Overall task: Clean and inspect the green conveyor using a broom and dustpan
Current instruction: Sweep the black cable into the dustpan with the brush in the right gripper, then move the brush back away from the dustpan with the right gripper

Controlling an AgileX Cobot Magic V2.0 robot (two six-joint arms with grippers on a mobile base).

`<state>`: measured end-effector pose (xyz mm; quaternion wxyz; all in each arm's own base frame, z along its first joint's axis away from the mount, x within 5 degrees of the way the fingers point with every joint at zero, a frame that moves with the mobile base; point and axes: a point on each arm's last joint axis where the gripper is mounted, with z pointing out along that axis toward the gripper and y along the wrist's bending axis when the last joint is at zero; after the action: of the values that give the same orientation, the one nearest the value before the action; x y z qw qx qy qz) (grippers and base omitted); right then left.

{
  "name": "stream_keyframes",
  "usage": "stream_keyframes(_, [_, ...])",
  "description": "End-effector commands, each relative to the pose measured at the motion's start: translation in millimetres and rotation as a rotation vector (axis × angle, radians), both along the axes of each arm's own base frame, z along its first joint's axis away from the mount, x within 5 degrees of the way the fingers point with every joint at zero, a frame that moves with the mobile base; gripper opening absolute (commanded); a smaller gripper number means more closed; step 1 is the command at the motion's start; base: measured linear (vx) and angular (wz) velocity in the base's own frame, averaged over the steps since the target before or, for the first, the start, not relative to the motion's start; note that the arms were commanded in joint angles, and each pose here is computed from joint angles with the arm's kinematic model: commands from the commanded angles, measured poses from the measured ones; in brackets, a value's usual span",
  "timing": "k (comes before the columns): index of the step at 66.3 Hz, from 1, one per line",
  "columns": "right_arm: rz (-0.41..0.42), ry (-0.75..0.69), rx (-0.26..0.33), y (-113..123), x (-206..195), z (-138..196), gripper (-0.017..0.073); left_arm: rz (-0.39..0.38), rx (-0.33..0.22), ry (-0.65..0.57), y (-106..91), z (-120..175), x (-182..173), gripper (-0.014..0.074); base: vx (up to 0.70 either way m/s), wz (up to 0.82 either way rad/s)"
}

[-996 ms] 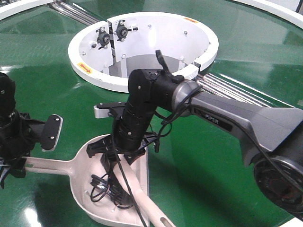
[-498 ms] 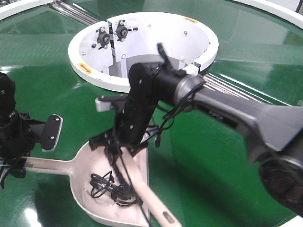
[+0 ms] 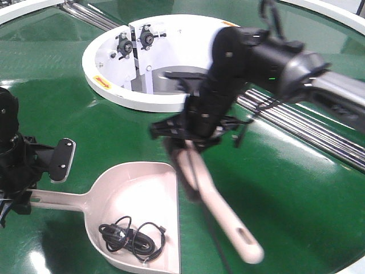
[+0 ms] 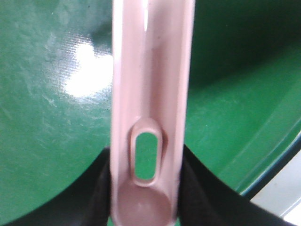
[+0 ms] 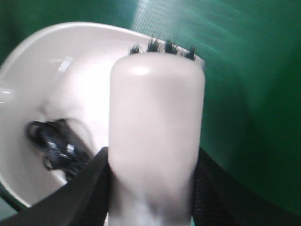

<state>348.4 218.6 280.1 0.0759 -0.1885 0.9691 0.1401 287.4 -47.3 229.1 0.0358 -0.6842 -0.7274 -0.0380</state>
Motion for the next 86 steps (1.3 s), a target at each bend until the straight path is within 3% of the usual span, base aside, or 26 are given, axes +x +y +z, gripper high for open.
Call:
stream_keyframes(1, [-0.039,0.001,-0.015,-31.1,-12.4,22.3,-0.0006,0.002,-0.035,-0.055,-4.8,16.0,-0.2,-0.0022,0.0,0.0])
stream_keyframes(19, [-0.156,0.1,-0.1,-87.5,-16.4,-6.7,-0.0006,0.002,-0.035,-0.055,-4.8,16.0,-0.2,-0.0022,0.0,0.0])
stream_keyframes(33, [-0.199,0.111,-0.11,-105.2,-13.9,-23.6,-0.0006,0.002,-0.035,-0.055,-4.8,16.0,-0.2,-0.0022,0.0,0.0])
stream_keyframes(52, [-0.188,0.111,-0.167,-113.4,-11.5,-46.0,-0.0006,0.002,-0.035,-0.055,-4.8,16.0,-0.2,-0.0022,0.0,0.0])
stream_keyframes(86, [-0.179,0.145,-0.186,-110.3,-0.5,-74.8,-0.0006,0.002,-0.035,-0.055,-4.8,16.0,-0.2,-0.0022,0.0,0.0])
